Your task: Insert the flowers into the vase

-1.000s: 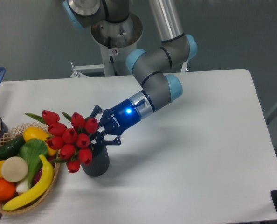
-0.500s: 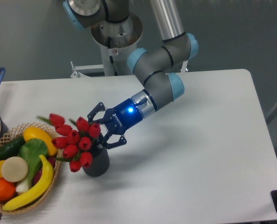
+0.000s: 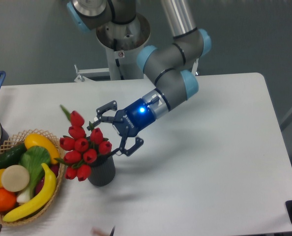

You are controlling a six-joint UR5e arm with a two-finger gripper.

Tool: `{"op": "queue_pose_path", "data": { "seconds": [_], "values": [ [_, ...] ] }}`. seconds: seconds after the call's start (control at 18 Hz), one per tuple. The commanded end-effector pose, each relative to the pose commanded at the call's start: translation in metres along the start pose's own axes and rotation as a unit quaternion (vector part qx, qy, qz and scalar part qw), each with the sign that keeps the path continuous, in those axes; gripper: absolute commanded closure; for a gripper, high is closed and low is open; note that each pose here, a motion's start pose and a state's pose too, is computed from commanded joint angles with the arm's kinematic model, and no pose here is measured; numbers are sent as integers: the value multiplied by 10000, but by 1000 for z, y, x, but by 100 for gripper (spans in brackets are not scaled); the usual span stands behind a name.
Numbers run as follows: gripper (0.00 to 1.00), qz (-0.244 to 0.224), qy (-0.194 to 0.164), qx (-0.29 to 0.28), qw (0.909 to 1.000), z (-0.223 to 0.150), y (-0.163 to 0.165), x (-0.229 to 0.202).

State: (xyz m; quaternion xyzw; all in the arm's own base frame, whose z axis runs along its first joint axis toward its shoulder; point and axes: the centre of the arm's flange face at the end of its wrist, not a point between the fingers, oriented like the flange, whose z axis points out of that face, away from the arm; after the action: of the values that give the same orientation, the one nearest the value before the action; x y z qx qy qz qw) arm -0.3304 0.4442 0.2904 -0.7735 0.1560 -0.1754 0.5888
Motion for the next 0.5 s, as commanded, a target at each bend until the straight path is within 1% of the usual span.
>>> {"op": "queue_pose_path", "data": {
  "seconds": [0.22,0.39,0.5],
  "values": [
    [0,363,-431,-561,9968,-35,-11,-5],
    [0,708,-686,-894,9911,-60,-9,-18],
    [0,883,-844,-1039,9871,-74,-17,-26]
  ]
}}
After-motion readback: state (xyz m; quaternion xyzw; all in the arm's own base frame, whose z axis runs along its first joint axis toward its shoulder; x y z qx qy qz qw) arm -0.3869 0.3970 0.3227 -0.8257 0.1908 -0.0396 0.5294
